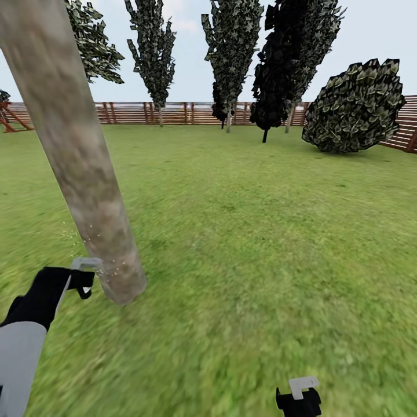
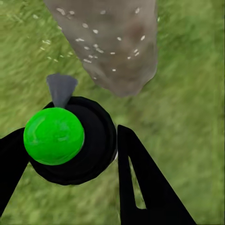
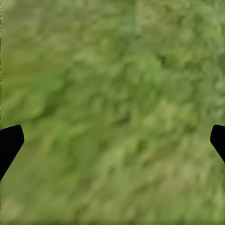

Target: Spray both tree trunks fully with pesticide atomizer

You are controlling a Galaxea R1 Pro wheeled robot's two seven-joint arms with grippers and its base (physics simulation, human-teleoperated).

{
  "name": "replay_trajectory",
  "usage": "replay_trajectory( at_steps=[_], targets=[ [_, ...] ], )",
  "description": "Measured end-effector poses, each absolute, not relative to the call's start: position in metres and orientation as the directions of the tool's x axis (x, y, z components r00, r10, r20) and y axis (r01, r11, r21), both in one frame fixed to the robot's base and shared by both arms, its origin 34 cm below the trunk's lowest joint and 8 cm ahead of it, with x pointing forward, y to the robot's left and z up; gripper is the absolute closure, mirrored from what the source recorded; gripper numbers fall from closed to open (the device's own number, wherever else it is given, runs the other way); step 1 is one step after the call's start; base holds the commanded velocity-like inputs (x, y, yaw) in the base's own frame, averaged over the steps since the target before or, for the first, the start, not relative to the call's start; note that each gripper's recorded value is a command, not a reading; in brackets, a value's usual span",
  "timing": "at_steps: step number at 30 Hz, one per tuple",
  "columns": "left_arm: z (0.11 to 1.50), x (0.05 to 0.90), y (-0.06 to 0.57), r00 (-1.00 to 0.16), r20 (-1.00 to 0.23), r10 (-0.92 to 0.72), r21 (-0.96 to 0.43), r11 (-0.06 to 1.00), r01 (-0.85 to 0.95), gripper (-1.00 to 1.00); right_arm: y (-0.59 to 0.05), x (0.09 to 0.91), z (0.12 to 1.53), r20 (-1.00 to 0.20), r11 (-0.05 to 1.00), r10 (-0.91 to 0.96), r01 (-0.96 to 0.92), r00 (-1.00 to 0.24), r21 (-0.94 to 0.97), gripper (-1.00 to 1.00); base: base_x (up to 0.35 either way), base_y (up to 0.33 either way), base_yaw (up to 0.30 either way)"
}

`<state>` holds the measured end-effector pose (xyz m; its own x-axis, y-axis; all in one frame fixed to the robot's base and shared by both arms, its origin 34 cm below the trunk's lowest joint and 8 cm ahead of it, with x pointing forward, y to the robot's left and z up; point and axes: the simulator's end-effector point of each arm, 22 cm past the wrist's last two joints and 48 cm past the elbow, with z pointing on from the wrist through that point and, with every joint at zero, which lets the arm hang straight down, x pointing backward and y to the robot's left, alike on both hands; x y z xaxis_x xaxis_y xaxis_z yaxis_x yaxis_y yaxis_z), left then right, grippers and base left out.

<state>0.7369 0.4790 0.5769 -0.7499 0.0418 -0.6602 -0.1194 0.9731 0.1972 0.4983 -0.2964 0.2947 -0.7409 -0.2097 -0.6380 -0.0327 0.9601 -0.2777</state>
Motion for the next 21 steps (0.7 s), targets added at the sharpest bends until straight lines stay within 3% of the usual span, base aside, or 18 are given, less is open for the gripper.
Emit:
replay_trajectory(
  at_steps=[7, 13, 21],
  targets=[
    [0.579, 0.738, 0.476, -0.751, -0.657, 0.058, 0.181, 0.980, -0.083, 1.00, -0.296, 0.498, 0.294, -0.637, 0.960, -0.211, -0.035, -0.741, -0.277, -1.00, 0.000, 0.000, 0.007],
    [0.588, 0.719, 0.525, -0.761, -0.645, 0.070, 0.209, 0.974, -0.088, 1.00, -0.295, 0.498, 0.294, -0.637, 0.960, -0.211, -0.035, -0.741, -0.277, -1.00, 0.000, 0.000, 0.233],
    [0.561, 0.705, 0.514, -0.795, -0.597, 0.107, 0.216, 0.976, -0.031, 1.00, -0.296, 0.498, 0.295, -0.638, 0.960, -0.211, -0.034, -0.741, -0.277, -1.00, 0.014, -0.015, 0.034]
  ],
)
